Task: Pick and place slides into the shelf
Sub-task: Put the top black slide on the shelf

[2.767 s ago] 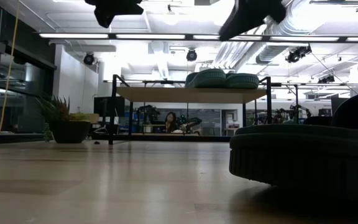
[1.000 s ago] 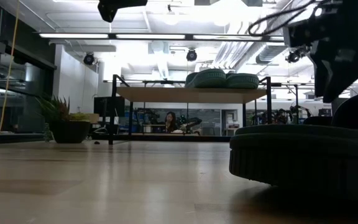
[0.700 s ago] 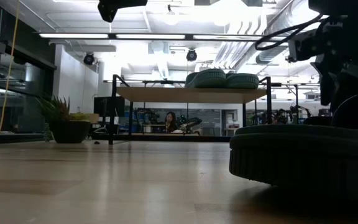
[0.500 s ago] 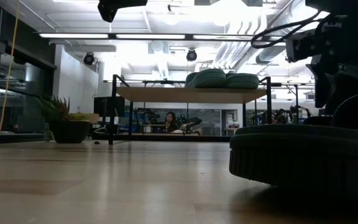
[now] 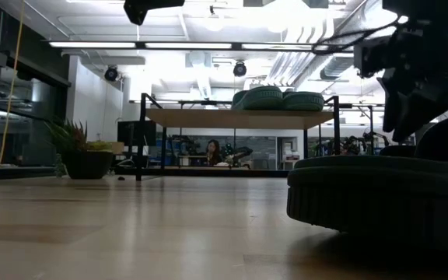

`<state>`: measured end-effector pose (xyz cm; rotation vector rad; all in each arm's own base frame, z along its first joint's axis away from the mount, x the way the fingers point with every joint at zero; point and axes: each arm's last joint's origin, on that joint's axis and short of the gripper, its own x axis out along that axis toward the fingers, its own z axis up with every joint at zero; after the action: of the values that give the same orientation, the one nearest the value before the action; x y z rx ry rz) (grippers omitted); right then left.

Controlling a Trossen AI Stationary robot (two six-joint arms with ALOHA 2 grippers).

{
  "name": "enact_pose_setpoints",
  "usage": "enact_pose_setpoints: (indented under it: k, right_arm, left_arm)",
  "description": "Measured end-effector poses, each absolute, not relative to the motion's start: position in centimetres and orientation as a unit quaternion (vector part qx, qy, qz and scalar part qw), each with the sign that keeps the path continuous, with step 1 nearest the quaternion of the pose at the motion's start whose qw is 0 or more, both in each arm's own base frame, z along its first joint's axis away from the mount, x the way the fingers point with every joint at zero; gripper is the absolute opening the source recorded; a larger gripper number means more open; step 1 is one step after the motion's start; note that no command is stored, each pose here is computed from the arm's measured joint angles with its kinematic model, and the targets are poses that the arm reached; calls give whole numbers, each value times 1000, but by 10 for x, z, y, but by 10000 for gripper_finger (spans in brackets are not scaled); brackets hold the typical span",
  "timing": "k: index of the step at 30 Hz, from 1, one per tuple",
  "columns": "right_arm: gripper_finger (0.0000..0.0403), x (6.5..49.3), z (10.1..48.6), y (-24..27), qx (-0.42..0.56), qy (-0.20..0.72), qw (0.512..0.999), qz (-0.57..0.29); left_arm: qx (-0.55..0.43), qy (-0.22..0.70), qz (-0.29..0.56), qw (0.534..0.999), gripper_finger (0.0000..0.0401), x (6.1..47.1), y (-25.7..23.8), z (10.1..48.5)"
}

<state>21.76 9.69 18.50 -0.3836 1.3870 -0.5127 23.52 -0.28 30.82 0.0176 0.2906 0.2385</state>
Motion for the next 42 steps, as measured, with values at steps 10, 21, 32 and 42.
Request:
enact_pose_setpoints:
  k: [10,21,32,42]
  right_arm:
    - [130,195,158,84,-205,651,684,-258]
    - [130,183,147,70,-206,650,663,-308]
    - [84,179,142,65,-194,660,653,-317]
    - [10,179,142,65,-188,666,651,-313]
  left_arm:
    - [8,138,119,983,113,236,-3,309]
    - [8,138,119,983,113,236,-3,309]
    - [8,138,119,983,113,236,-3,309]
    - [8,138,119,983,113,236,-3,309]
